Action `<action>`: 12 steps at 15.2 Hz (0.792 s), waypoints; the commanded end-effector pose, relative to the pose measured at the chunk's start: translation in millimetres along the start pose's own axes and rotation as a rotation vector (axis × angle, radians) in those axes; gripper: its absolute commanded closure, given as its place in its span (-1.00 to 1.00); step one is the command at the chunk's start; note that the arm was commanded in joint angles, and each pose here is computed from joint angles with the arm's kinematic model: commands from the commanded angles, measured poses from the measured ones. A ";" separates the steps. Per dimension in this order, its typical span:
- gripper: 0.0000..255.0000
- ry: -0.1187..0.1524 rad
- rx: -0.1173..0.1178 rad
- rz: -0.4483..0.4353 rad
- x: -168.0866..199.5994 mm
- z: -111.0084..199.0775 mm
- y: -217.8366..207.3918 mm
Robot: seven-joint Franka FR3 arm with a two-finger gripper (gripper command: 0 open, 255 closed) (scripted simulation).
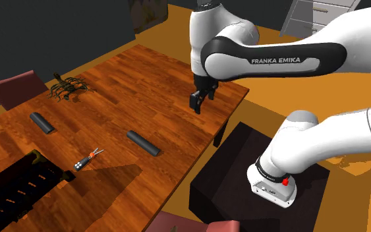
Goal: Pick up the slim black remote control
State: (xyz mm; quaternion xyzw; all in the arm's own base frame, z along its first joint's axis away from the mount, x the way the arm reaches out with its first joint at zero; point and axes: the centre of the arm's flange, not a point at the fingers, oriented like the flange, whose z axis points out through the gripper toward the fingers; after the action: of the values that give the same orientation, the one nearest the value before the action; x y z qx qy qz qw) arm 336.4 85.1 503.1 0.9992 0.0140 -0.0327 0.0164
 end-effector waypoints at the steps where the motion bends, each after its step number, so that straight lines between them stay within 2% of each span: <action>1: -1.00 0.007 0.011 0.004 13.0 11.8 -15.1; 12: -1.00 0.033 0.064 0.021 92.6 82.7 -102.2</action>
State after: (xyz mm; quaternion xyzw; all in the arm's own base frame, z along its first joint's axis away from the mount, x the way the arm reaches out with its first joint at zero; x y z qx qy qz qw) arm 411.6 180.6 418.7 0.9997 0.0037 -0.0182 -0.0125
